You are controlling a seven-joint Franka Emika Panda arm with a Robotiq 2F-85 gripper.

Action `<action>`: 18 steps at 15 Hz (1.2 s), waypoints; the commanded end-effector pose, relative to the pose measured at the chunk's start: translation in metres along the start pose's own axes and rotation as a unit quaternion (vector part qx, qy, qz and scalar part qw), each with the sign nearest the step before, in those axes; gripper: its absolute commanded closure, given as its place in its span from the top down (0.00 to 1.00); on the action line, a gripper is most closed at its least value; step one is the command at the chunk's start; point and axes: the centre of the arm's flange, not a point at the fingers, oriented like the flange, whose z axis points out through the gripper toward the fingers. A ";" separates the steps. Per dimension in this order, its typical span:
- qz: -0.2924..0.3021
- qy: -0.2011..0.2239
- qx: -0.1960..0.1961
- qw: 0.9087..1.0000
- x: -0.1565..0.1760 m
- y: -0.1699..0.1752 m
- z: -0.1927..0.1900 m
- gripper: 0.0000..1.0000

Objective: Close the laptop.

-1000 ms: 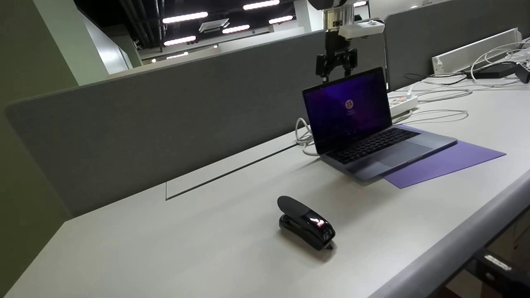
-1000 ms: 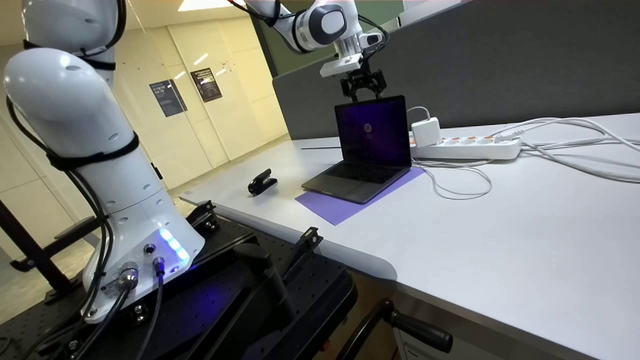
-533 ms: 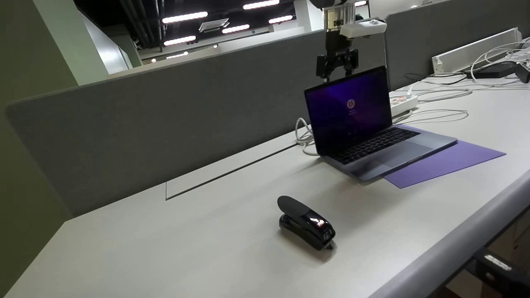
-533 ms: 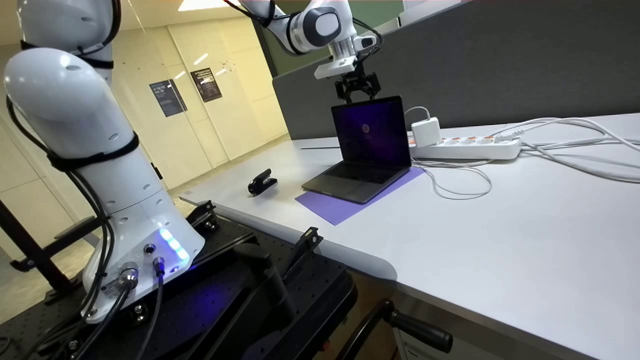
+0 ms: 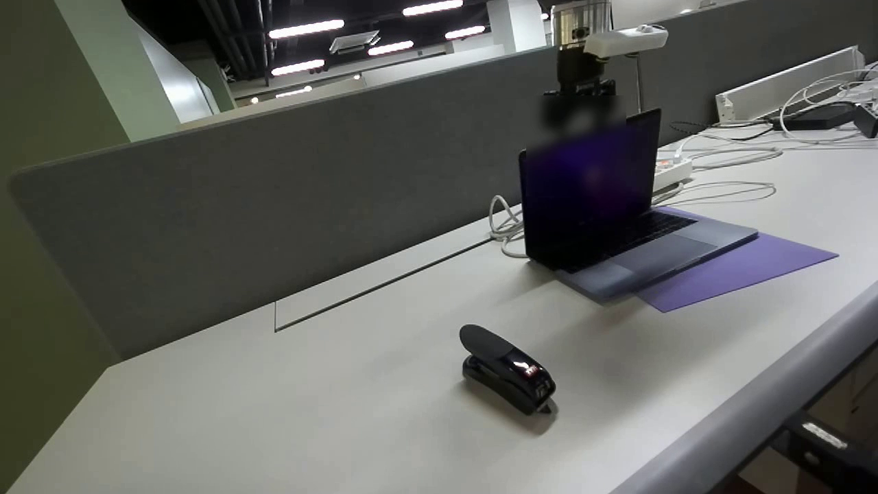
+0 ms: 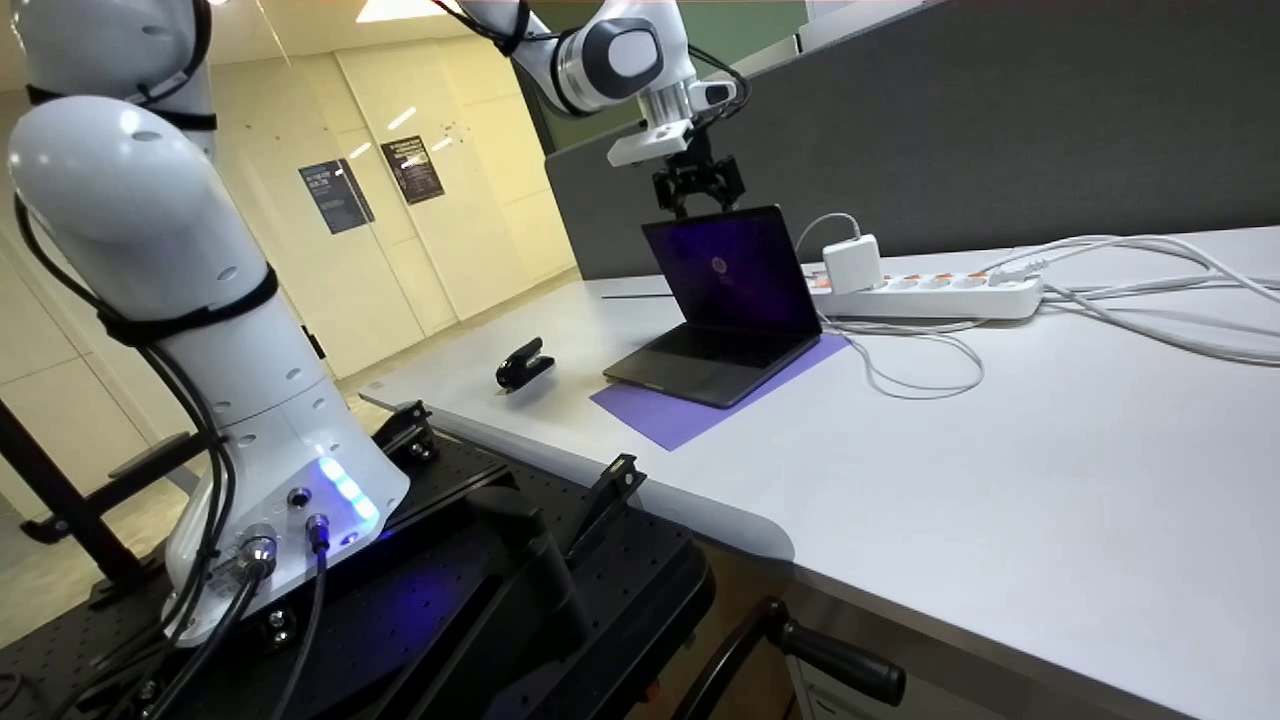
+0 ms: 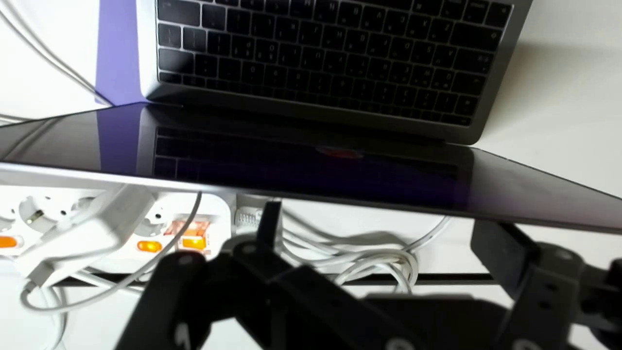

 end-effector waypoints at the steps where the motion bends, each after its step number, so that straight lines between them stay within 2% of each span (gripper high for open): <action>1: 0.016 -0.019 -0.004 1.000 -0.038 -0.001 0.002 1.00; 13: 0.021 -0.086 0.010 0.996 -0.111 0.002 0.051 1.00; 18: 0.017 -0.082 0.009 0.996 -0.134 0.010 0.071 1.00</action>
